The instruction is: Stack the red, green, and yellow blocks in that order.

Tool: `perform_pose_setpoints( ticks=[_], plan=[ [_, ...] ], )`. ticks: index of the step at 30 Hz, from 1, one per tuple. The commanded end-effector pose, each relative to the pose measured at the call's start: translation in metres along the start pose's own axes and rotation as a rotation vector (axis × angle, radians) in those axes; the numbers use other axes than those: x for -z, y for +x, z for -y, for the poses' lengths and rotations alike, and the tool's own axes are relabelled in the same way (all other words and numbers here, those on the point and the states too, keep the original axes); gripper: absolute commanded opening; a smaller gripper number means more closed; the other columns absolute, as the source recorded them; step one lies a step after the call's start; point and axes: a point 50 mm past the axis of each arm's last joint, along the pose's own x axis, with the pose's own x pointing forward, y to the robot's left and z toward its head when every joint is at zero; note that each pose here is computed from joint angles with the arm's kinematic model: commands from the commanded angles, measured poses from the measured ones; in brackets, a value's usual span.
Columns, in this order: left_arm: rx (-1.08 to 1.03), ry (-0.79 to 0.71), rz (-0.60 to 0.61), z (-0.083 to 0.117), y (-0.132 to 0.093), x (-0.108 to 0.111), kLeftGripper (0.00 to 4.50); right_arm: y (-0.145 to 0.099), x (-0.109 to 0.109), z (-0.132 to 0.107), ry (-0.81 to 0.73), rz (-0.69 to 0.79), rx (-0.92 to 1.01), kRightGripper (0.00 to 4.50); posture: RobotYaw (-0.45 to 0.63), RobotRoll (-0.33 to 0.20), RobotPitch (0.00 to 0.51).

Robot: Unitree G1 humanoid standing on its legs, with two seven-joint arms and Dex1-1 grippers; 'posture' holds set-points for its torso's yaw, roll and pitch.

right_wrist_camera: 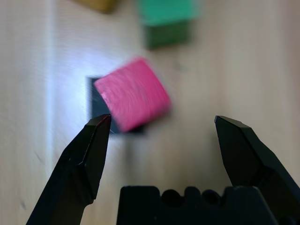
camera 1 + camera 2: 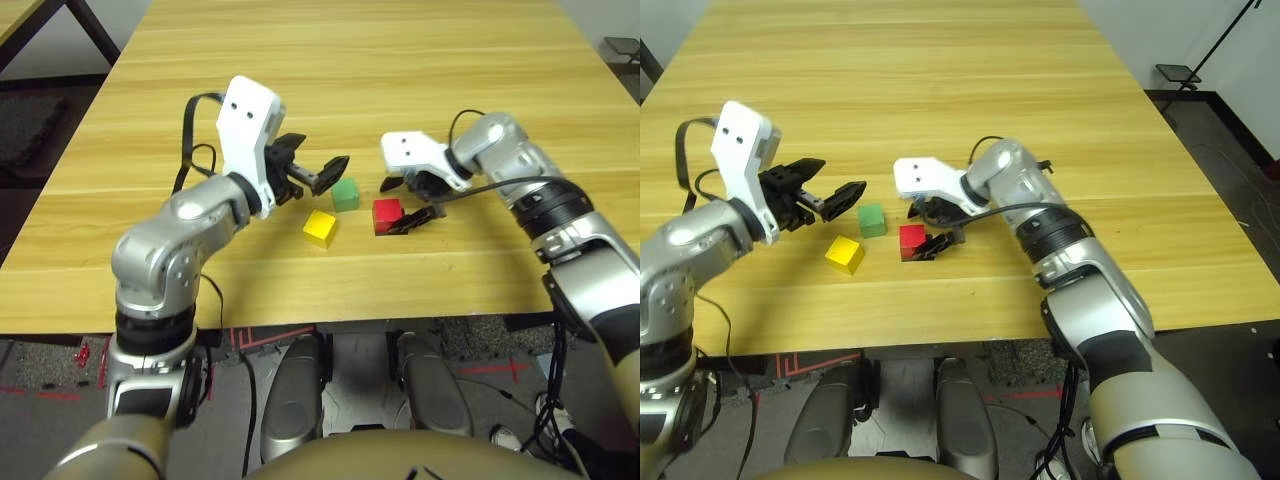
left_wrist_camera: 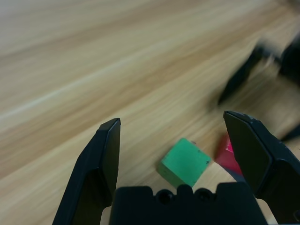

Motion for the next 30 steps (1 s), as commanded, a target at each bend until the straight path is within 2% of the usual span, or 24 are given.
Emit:
perform_pose_setpoints(
  ticks=[1, 4, 7, 9, 11, 15, 21, 26, 30],
  plan=[
    [-0.033, -0.051, -0.128, -0.003, 0.012, 0.006, 4.5, -0.025, 0.011, 0.005, 0.084, 0.024, 0.085, 4.45, 0.41, -0.163, 0.108],
    [-0.047, -0.068, -0.208, -0.005, 0.021, 0.011, 4.5, -0.031, 0.021, 0.002, 0.129, 0.041, 0.128, 4.45, 0.38, -0.139, 0.106],
    [-0.027, -0.051, -0.228, -0.005, 0.027, 0.014, 4.5, -0.024, 0.027, -0.006, 0.162, 0.077, 0.133, 4.45, 0.34, -0.113, 0.106],
    [0.065, 0.061, -0.203, 0.001, 0.03, 0.013, 4.5, -0.019, 0.028, -0.014, 0.182, 0.122, 0.12, 4.45, 0.32, -0.11, 0.106],
    [0.11, 0.124, -0.206, -0.005, 0.026, 0.015, 4.5, -0.017, 0.029, -0.021, 0.206, 0.131, 0.122, 4.45, 0.31, -0.103, 0.103],
    [0.299, 0.333, -0.127, -0.011, 0.02, 0.006, 4.5, -0.016, 0.031, -0.032, 0.227, 0.145, 0.1, 4.45, 0.32, -0.102, 0.095],
    [0.411, 0.473, -0.097, -0.02, 0.024, 0.007, 4.5, -0.025, 0.034, -0.035, 0.241, 0.139, 0.099, 4.45, 0.32, -0.108, 0.088],
    [0.467, 0.481, -0.135, -0.021, 0.034, 0.024, 4.5, -0.049, 0.033, -0.029, 0.256, 0.173, 0.127, 4.45, 0.29, -0.118, 0.088],
    [0.471, 0.461, -0.15, -0.025, 0.046, 0.028, 4.5, -0.056, 0.037, -0.028, 0.274, 0.166, 0.17, 4.45, 0.27, -0.119, 0.091]
  ],
)
